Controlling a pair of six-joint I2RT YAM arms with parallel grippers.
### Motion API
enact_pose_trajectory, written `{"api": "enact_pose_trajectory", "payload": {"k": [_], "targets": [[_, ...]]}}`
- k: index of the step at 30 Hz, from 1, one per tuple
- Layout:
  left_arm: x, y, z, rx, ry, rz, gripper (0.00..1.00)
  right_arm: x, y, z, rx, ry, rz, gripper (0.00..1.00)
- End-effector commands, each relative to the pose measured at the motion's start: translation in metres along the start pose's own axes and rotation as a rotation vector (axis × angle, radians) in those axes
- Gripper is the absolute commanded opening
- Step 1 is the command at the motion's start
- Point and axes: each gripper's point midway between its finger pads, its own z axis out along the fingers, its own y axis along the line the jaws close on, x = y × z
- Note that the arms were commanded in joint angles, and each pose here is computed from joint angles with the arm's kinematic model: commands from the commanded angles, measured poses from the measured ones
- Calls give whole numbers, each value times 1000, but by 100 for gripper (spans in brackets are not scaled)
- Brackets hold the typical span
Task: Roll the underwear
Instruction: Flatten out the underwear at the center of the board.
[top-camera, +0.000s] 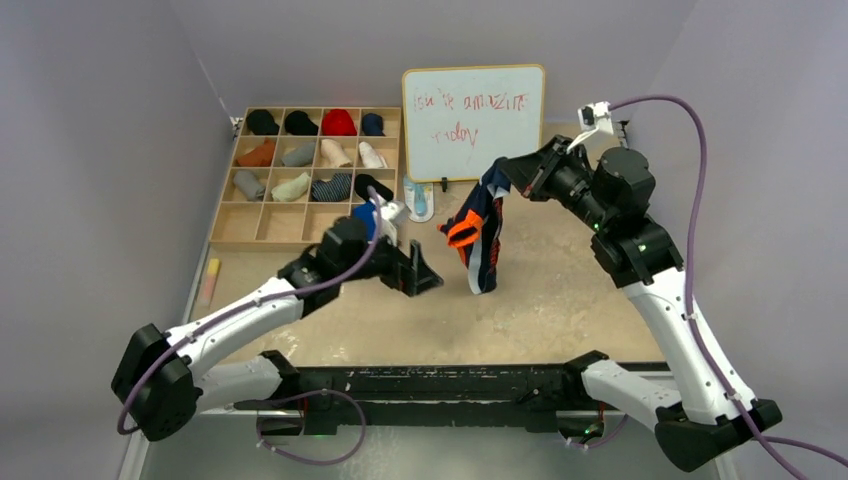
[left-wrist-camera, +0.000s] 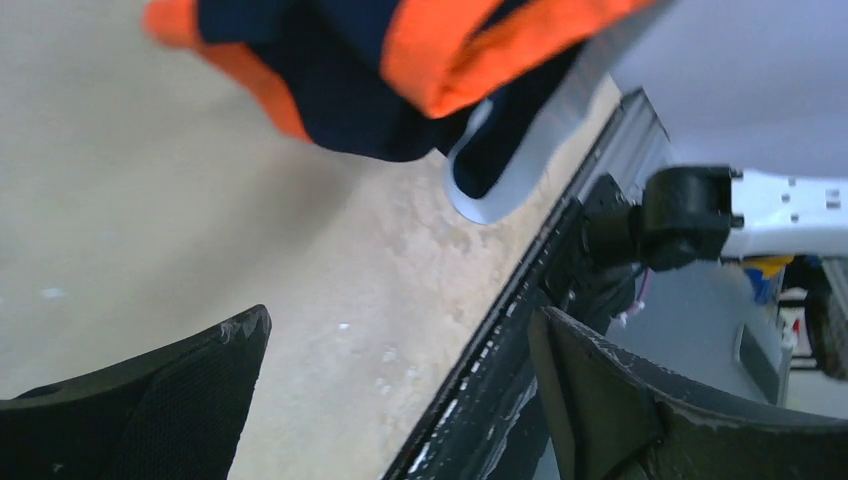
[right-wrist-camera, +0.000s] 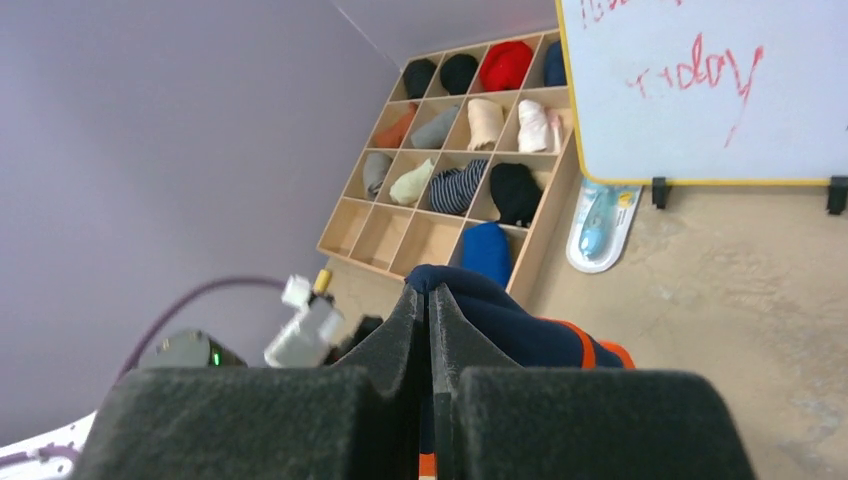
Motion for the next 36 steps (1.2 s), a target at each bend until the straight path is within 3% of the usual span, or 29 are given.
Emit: {"api": "enact_pose_trajectory", "payload": {"k": [1,9,14,20,29,36], "targets": [[14,-34,30,-10,-72,69,99,3,5,6,7,-21,58,0],[40,-65,90,12,-101,75,99,12,0,7,52,-21,72,0],[45,-61,113,-16,-121,66,100,11,-2,8,66,-28,66,0],[44,-45,125,-53,-144,150,100,8,-1,7,61,-40,60,0],[51,-21,115,-60,-136,127,100,3,5,0,44,-52,42,0],[41,-37,128,32,-134,145,100,5,5,-5,34,-63,50,0]]}}
